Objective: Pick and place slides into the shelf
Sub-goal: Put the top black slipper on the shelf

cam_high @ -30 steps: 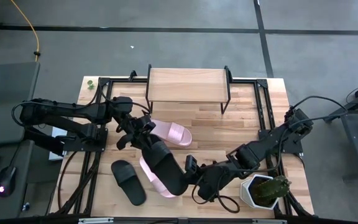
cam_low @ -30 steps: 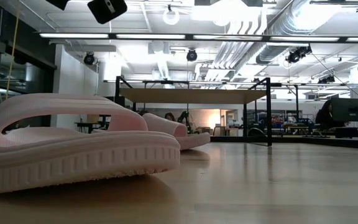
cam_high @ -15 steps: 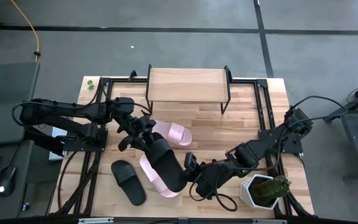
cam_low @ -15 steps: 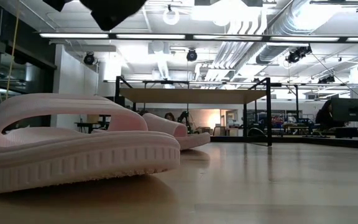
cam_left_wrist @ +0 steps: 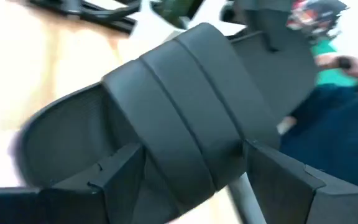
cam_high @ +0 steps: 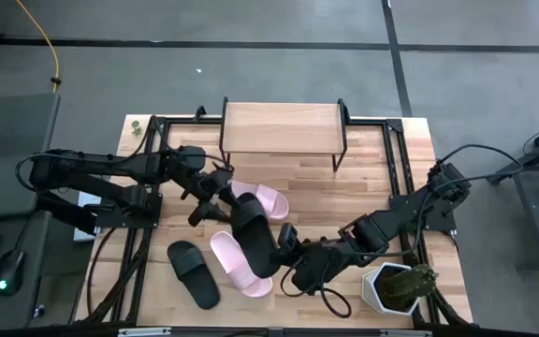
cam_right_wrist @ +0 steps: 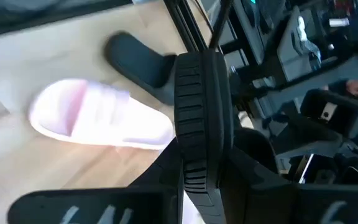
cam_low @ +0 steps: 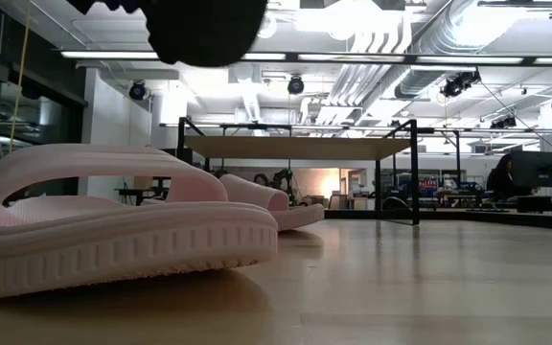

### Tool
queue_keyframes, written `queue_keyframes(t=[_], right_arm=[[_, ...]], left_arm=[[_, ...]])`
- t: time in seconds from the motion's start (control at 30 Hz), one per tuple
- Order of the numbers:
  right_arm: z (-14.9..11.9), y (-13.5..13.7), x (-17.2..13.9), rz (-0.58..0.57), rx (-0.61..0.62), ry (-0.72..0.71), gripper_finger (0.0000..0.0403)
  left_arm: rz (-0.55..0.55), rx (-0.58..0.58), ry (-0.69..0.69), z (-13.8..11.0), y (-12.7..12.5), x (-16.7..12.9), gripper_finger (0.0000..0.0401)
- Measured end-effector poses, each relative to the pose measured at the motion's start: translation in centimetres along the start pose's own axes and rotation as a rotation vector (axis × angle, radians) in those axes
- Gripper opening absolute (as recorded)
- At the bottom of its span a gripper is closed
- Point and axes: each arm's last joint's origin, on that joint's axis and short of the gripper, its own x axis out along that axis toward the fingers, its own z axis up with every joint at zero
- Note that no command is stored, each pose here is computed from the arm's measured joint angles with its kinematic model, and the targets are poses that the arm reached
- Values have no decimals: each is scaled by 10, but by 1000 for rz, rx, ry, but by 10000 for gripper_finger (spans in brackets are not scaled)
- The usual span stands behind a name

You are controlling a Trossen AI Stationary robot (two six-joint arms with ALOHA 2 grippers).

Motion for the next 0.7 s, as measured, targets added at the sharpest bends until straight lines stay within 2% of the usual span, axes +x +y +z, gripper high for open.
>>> queue_keyframes(t=[0.13,0.23,0.47,0.7], right_arm=[[-2,0,0,-24,-1,41,44],[-5,-1,0,-42,8,76,44],[-17,-9,2,-62,10,150,43],[-36,-35,-21,-116,63,169,43]], left_arm=[[175,28,25,8,9,-13,257],[249,46,15,16,13,-22,257],[297,84,-24,24,18,-30,257],[328,77,-48,27,23,-35,257]])
